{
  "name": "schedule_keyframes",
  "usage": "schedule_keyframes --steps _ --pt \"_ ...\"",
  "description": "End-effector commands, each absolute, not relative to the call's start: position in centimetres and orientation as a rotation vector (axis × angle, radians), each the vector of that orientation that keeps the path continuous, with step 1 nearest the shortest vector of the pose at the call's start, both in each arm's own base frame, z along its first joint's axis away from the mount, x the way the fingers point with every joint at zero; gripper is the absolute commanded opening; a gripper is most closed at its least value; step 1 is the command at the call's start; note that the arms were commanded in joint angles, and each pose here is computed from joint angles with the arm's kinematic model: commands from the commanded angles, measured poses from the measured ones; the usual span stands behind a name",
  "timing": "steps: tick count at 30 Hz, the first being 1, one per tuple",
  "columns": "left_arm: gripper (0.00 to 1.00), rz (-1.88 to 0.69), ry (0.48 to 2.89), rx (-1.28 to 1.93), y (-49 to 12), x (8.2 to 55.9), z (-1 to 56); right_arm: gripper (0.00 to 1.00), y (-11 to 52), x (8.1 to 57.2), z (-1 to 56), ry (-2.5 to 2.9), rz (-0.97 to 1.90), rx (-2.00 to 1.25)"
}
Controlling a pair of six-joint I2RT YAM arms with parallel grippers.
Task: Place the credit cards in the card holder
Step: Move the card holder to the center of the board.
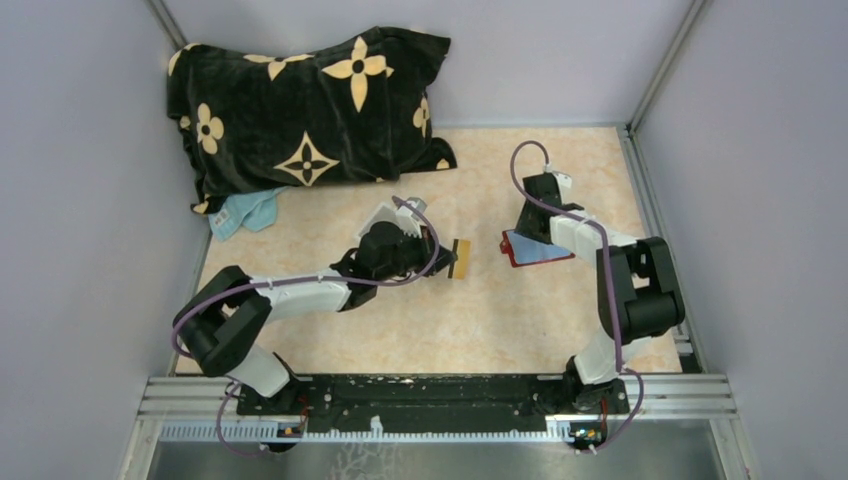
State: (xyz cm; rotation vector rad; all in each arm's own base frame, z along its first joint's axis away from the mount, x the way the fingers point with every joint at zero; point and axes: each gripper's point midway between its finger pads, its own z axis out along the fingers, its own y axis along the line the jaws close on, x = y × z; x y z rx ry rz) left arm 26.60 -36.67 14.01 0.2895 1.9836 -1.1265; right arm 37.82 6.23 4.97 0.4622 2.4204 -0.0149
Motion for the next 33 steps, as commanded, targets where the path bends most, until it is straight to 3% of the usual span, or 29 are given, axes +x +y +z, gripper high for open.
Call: schedule_keyframes --steps 1,17,33 --pt "0.0 -1.132 1.93 0.296 -36.5 26.4 14.6 0.4 6.0 40.5 5.8 2.357 -0.018 0.522" --pt "0.0 -1.141 1.912 0.296 -35.7 25.2 14.6 0.4 5.0 39.0 3.1 2.378 -0.054 0.627" --pt "0.0 -1.108 1.917 0.226 -35.1 24.7 14.4 0.39 8.8 35.6 2.5 2.385 0.159 0.69"
